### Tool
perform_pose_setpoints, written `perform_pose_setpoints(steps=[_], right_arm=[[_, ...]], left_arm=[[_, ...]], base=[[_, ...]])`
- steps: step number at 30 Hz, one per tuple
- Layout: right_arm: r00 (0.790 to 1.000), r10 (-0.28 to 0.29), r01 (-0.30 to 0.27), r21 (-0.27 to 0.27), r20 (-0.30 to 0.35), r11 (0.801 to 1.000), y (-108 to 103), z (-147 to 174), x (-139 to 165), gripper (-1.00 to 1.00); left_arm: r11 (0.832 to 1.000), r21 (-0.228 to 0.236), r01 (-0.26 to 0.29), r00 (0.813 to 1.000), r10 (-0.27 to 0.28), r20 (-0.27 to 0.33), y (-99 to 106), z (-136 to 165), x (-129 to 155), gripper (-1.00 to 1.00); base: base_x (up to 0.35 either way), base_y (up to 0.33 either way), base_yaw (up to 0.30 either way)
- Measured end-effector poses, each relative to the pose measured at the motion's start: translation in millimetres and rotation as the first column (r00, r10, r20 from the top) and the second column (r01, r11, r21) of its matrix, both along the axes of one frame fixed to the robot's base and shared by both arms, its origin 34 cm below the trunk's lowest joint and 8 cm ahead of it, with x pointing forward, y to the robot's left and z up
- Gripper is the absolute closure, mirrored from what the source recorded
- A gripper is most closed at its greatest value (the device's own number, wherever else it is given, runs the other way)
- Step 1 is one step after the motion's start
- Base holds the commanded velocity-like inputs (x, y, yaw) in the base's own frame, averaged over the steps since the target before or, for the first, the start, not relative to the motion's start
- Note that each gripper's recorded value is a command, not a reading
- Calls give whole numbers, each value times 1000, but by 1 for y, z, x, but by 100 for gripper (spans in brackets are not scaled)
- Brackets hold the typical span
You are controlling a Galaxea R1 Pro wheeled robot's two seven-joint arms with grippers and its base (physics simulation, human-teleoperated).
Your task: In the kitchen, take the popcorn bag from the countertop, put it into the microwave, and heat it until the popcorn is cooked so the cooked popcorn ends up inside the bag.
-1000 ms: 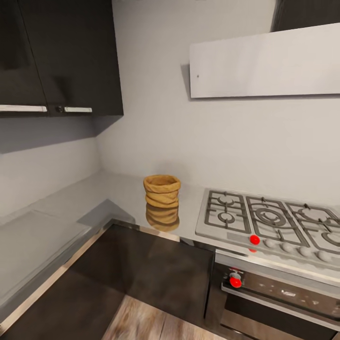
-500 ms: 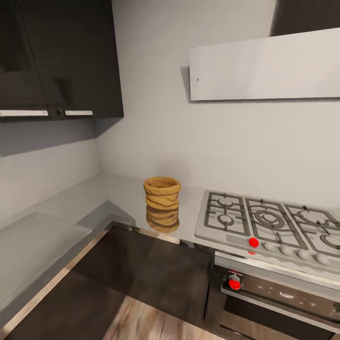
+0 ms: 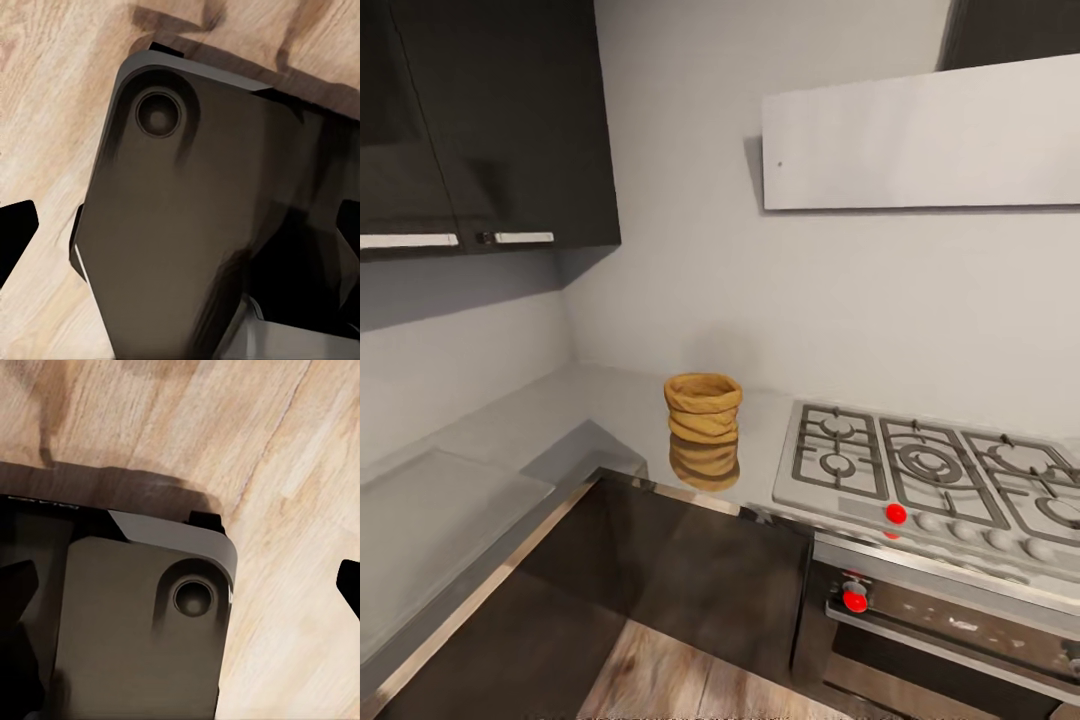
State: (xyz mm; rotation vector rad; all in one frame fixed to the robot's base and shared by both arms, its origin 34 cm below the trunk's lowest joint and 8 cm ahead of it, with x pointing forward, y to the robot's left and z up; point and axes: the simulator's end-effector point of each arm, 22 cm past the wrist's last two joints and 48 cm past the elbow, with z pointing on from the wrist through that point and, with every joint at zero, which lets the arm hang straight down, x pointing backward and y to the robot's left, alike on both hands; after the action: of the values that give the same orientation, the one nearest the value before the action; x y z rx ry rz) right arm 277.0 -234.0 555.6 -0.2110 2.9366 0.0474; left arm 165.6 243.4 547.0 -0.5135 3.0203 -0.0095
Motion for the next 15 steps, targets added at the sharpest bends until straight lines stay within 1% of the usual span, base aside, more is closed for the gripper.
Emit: perform_pose_setpoints(steps=[15], right_arm=[[1000, -1, 1, -2, -24, 1000, -1, 14, -12, -100]], left_arm=[[1000, 0, 0, 1000, 0, -25, 0, 17, -13, -100]], base=[[0, 0, 0]])
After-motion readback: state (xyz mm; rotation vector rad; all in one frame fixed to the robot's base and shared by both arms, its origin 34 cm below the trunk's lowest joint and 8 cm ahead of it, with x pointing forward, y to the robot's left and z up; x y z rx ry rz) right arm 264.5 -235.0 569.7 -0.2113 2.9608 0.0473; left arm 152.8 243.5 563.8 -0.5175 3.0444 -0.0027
